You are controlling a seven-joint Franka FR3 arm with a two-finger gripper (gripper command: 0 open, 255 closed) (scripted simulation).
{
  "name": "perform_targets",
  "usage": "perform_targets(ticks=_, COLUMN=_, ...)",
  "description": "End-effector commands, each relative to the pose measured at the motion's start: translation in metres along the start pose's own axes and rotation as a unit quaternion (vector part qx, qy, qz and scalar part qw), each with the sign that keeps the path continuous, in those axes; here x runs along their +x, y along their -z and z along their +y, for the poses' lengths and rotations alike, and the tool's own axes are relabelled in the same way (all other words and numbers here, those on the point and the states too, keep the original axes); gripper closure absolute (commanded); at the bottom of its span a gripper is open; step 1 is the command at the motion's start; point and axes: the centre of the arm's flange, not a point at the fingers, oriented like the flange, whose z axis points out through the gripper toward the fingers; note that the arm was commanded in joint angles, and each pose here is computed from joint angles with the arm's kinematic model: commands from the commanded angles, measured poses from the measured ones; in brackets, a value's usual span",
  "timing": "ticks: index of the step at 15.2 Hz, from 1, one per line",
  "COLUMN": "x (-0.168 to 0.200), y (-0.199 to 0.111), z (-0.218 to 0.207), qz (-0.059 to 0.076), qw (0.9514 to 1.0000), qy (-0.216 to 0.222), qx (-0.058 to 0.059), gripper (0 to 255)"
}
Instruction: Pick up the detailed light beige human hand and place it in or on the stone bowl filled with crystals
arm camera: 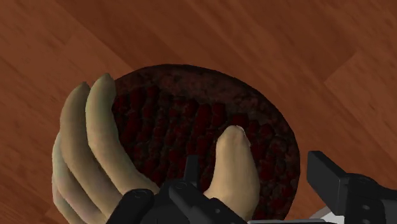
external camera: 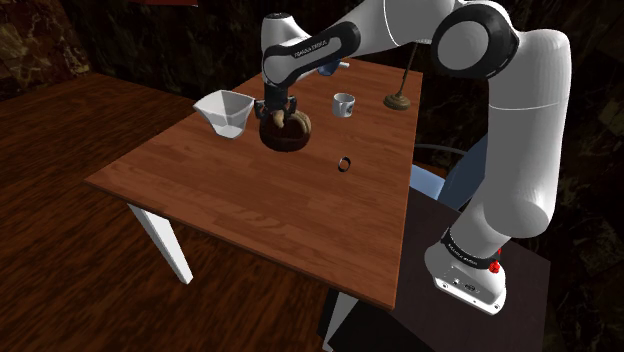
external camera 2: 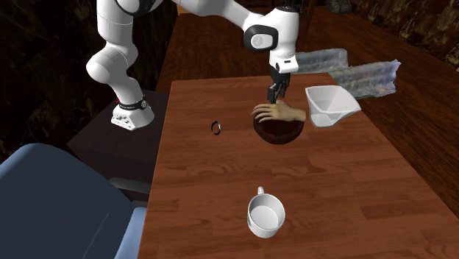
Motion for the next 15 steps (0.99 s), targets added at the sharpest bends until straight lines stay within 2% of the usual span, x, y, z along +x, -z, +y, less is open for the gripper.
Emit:
perform_targets(ticks=1, x=0.000, y=-0.001, z=0.000, qz=-0.001, qw=1.0000, qy=0.000, qx=0.000, gripper=0)
perform_targets(ticks=4, x=0.000, y=-0.001, z=0.000, qz=-0.001, qw=1.0000, qy=0.000, qx=0.000, gripper=0)
perform_targets(ticks=8, x=0.000, y=0.049, z=0.000, qz=-0.001, qw=1.0000, qy=0.000, qx=0.000, gripper=0)
perform_targets(ticks=15, x=0.000, y=0.049, z=0.000, qz=-0.001, qw=1.0000, qy=0.000, qx=0.000, gripper=0)
